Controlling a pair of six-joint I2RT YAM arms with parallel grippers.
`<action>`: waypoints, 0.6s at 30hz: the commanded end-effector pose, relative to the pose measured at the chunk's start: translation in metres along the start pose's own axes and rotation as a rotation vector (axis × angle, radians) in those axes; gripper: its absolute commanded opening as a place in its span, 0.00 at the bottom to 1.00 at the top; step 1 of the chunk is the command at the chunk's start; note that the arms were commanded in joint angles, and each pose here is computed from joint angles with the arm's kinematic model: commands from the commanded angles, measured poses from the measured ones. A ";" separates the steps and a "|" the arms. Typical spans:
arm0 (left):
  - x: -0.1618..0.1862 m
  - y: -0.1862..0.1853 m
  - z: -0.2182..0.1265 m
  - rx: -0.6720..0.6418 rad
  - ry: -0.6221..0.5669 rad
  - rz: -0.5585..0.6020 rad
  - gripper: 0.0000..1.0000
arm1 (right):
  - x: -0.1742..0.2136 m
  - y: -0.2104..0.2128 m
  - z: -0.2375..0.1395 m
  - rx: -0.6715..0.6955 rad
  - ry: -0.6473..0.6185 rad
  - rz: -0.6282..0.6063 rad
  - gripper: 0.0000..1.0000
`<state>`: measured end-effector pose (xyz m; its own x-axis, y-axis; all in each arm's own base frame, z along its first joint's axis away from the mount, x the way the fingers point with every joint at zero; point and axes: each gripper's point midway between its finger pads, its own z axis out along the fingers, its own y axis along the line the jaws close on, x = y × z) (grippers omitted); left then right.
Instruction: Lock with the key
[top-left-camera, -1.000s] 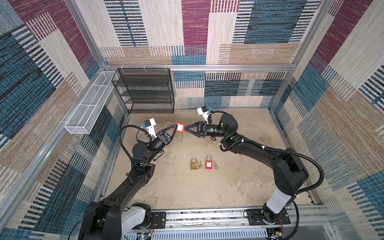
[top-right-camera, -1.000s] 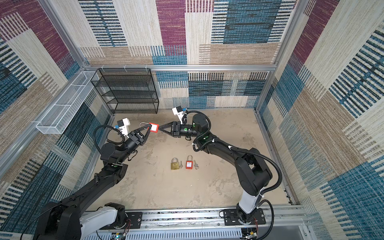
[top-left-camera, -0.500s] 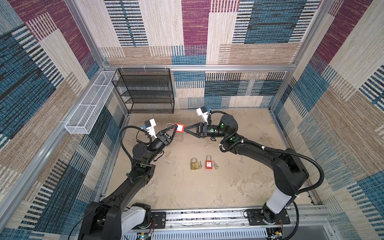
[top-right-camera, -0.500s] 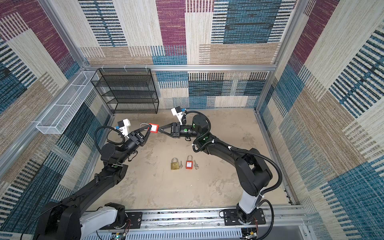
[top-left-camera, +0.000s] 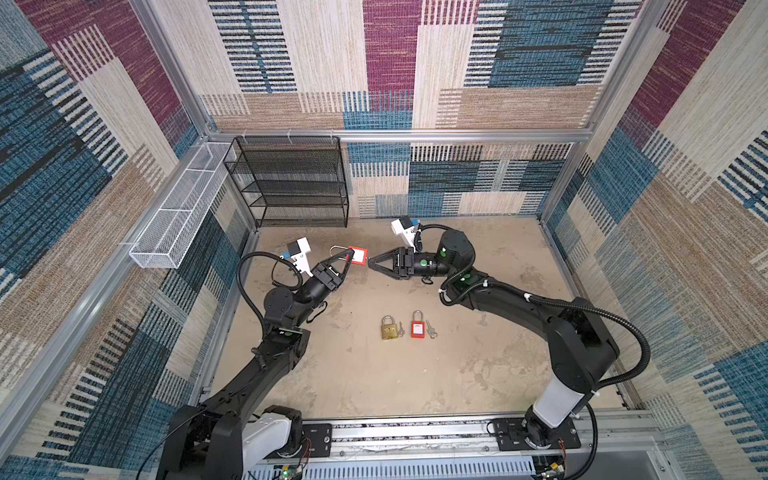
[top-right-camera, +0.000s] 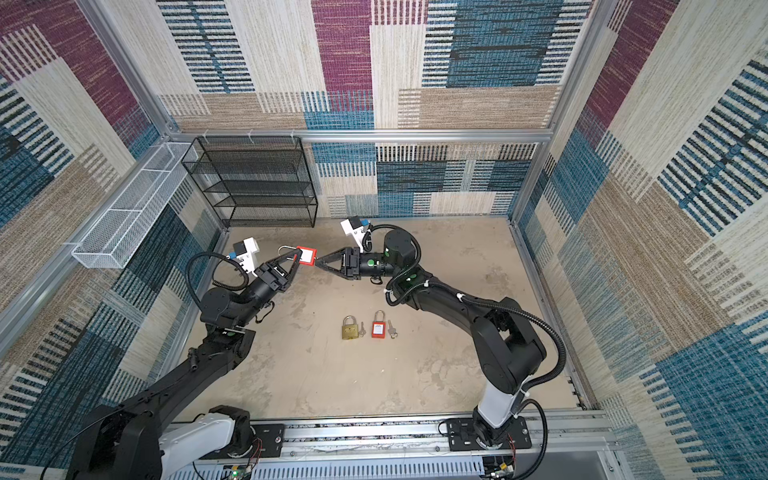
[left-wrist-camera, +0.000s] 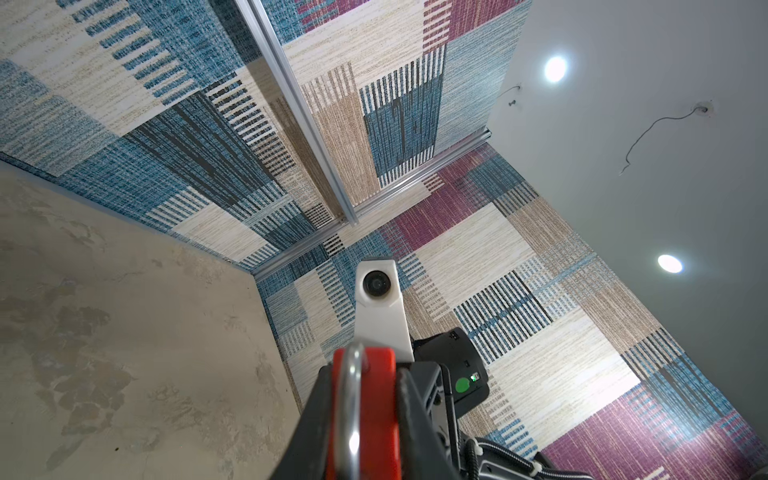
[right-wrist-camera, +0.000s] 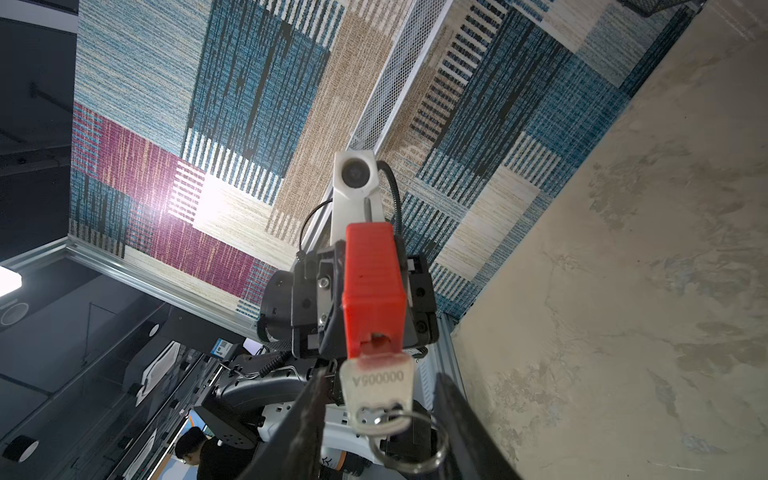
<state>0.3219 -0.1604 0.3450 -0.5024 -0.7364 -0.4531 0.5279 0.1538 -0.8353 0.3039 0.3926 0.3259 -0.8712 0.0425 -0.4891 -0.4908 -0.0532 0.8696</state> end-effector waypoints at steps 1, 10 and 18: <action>-0.006 -0.013 0.000 0.044 -0.024 0.041 0.00 | -0.004 0.003 -0.002 -0.011 -0.006 0.007 0.45; -0.005 -0.013 -0.001 0.044 -0.023 0.042 0.00 | -0.009 0.010 -0.003 -0.041 -0.021 0.011 0.50; -0.005 -0.013 -0.001 0.043 -0.025 0.042 0.00 | -0.010 -0.002 0.000 -0.016 -0.014 0.055 0.51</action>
<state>0.3216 -0.1592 0.3465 -0.4935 -0.7409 -0.4555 0.5315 0.1577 -0.8323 0.3136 0.3921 0.3238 -0.8982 0.0550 -0.4361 -0.4389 -0.0586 0.8966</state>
